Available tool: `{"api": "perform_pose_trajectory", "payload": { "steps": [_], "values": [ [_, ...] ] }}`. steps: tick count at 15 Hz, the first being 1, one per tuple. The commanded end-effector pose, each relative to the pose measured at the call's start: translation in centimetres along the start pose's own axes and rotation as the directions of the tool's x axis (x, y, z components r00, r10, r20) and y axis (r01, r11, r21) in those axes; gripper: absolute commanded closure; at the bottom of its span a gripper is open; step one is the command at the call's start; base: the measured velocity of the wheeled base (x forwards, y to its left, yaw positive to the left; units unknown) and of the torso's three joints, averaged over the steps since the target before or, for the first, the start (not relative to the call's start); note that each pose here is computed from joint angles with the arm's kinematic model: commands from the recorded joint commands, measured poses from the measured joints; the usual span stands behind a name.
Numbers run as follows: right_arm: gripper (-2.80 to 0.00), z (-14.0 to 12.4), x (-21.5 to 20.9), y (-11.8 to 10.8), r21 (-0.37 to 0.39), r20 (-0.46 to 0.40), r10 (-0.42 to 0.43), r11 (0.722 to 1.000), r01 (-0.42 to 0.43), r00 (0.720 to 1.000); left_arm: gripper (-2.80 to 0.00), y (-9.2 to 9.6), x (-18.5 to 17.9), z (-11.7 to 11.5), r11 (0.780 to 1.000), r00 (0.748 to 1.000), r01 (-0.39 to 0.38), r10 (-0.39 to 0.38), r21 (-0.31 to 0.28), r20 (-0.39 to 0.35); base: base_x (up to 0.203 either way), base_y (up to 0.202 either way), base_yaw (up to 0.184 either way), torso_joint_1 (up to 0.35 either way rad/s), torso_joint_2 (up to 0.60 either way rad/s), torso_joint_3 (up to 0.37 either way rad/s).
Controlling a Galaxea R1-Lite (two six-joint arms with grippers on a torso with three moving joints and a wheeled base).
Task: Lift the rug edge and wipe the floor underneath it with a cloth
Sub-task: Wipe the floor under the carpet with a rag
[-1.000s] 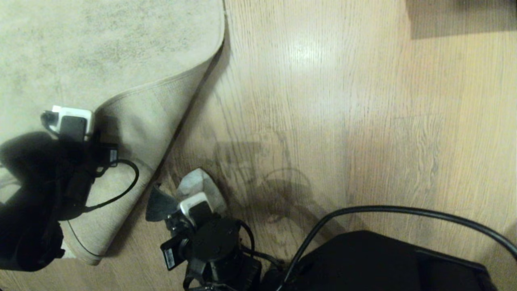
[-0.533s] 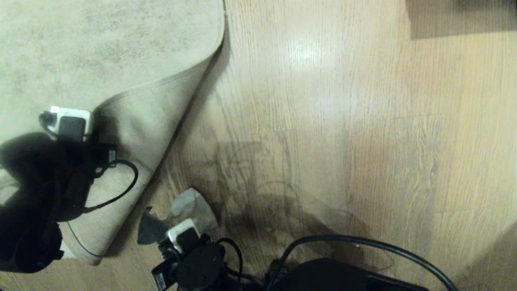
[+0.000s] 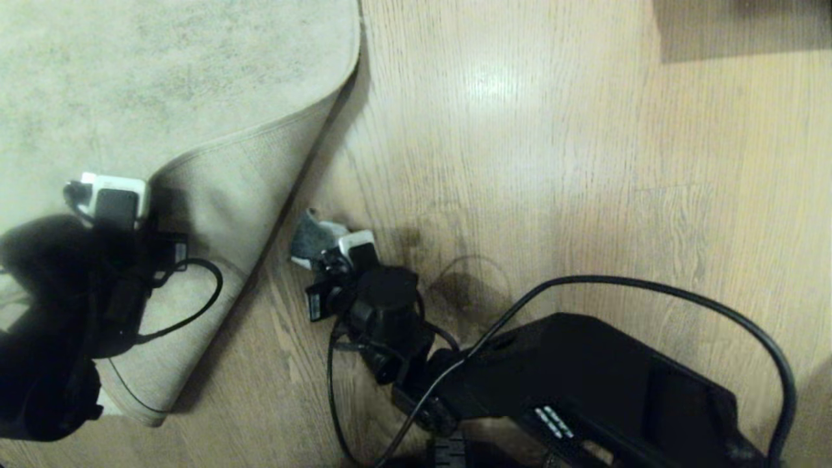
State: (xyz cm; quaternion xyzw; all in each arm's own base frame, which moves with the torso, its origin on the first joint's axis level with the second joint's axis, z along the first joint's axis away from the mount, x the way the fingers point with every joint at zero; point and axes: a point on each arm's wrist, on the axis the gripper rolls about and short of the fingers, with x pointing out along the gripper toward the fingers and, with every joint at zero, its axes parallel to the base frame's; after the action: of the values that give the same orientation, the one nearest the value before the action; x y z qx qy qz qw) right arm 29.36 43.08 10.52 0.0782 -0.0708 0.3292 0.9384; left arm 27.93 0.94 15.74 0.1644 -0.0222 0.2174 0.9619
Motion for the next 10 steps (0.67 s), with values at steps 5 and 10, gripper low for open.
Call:
{"api": "perform_pose_trajectory", "payload": {
  "steps": [5, 10],
  "values": [
    [0.0, 12.0, -1.4, -0.2, 0.025, 0.174, -0.002, 1.0, -0.002, 0.985, 0.0, -0.4, -0.3, -0.2, 1.0, 1.0, 0.015, -0.015, 0.003, -0.004, 0.0, 0.0, 0.0, 0.0, 0.0, 0.0],
    [0.0, 6.6, -5.2, 2.2, -0.023, -0.023, 0.073, 0.997, -0.073, 0.997, 0.0, -0.3, -0.3, -0.1, 1.0, 1.0, 0.013, -0.013, 0.001, -0.003, 0.0, 0.0, 0.0, 0.0, 0.0, 0.0]
  ]
}}
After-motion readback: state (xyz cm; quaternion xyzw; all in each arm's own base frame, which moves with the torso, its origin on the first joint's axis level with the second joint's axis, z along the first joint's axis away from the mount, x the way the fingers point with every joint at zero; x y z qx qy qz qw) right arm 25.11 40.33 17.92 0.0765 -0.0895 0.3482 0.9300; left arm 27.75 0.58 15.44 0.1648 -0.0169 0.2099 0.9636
